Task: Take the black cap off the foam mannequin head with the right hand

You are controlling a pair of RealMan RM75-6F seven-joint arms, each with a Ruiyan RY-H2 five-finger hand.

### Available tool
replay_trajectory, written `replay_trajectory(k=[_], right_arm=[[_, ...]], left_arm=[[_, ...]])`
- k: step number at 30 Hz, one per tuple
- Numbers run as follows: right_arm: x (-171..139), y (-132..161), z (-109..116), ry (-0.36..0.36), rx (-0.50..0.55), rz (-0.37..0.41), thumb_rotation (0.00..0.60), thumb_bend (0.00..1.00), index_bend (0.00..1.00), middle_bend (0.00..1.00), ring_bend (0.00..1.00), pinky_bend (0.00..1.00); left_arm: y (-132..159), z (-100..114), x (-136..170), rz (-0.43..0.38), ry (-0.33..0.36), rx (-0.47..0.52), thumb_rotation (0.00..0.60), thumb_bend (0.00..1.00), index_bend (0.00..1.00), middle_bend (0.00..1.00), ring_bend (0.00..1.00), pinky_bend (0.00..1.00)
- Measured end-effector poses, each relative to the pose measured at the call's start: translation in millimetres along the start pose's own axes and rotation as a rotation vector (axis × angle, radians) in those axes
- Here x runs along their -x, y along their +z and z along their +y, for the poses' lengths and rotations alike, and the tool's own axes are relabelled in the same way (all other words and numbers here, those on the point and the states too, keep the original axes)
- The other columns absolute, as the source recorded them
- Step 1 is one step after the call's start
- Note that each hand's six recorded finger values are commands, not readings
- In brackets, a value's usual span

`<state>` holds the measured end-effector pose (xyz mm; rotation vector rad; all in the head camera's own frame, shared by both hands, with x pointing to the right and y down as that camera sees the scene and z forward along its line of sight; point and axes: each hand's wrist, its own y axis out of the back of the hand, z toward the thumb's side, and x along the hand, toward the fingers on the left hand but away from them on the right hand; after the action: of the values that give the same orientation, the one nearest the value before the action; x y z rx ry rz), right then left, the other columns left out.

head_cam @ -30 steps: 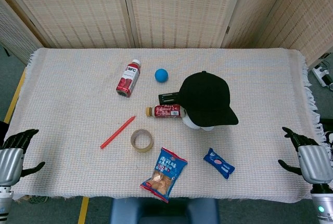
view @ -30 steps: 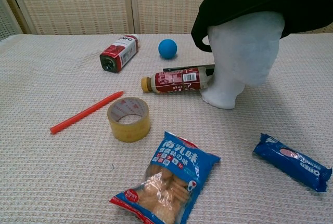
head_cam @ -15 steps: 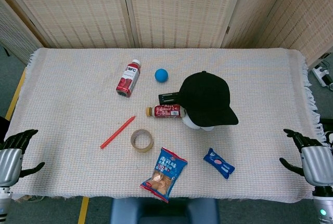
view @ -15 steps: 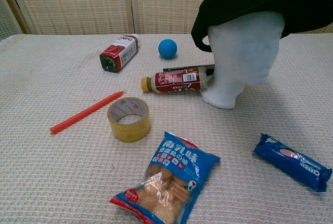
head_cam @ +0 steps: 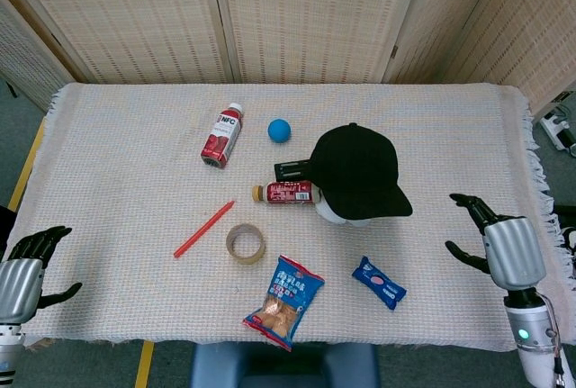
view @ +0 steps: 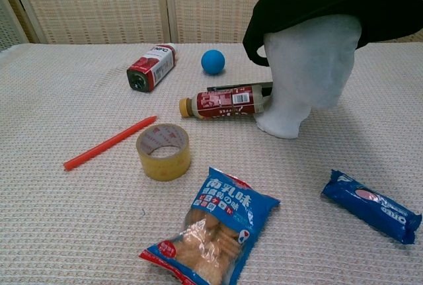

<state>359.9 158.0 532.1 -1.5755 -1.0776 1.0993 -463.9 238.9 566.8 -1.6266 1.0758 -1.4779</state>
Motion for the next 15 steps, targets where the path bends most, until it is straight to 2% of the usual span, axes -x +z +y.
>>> replay_trajectory(k=[7, 15], right_arm=[[38.0, 39.3, -14.3, -0.009, 0.064, 0.093, 0.6, 0.14, 0.32, 0.41, 0.85, 0.92], [63.2, 63.3, -33.0, -0.007, 0.108, 0.131, 0.6, 0.19, 0.4, 0.45, 0.87, 0.95]], left_arm=[[-2.2, 1.2, 0.5, 0.009, -0.002, 0.001, 0.6, 0.09, 0.21, 0.21, 0.19, 0.21], [-5.3, 1.6, 1.9, 0.02, -0.011, 0.006, 0.6, 0.09, 0.21, 0.21, 0.19, 0.21]])
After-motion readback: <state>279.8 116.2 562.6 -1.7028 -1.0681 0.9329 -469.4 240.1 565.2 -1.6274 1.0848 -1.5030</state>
